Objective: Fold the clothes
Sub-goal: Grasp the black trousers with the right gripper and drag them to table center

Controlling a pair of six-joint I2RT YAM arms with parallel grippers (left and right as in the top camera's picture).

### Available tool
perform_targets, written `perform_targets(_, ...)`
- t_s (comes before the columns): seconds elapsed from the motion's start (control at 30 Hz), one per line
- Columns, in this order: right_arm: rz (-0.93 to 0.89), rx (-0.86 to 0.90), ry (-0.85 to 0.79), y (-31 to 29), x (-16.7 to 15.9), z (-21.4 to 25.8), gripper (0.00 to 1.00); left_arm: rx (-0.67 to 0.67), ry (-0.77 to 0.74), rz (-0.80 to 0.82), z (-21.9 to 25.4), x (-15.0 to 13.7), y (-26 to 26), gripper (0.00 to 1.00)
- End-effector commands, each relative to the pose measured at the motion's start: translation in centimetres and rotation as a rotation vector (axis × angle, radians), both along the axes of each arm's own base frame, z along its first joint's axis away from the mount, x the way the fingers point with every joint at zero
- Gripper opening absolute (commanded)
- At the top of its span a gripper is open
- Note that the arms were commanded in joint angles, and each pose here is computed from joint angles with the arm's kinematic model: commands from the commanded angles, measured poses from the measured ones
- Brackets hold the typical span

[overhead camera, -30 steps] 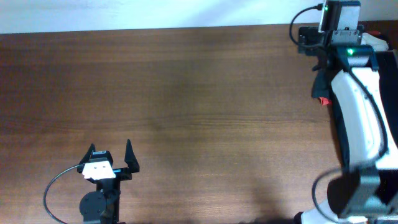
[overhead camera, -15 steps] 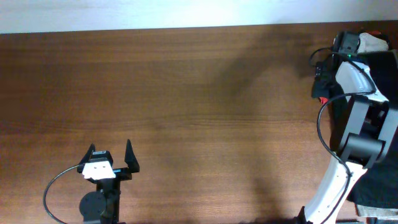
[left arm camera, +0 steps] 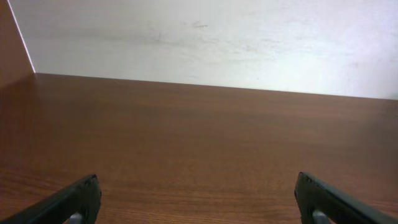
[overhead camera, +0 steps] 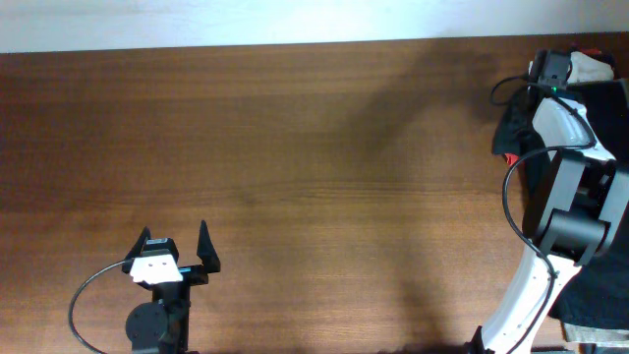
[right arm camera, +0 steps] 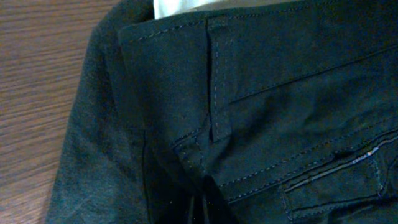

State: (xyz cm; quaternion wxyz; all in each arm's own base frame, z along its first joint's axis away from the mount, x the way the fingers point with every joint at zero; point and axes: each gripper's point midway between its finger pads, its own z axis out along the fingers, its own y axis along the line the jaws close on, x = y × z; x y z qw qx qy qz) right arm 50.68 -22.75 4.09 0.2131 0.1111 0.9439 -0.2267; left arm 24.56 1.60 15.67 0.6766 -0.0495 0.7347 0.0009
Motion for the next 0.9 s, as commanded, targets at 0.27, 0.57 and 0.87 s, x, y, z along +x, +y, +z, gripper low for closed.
perform_targets(0.27, -0.048, 0.094, -0.273, 1.4, 0.9, 11.2, 0.04, 0.015, 0.002, 0.002, -0.2, 0.0, 0.1, 0.99)
perform_targets(0.57, 0.496, 0.426, -0.346, 26.7, 4.9, 14.7, 0.04, 0.015, 0.002, 0.002, -0.2, 0.0, 0.1, 0.99)
perform_targets(0.87, 0.710, 0.543, -0.317, 40.3, 2.8, 14.7, 0.04, 0.015, 0.002, 0.002, -0.2, 0.0, 0.1, 0.99)
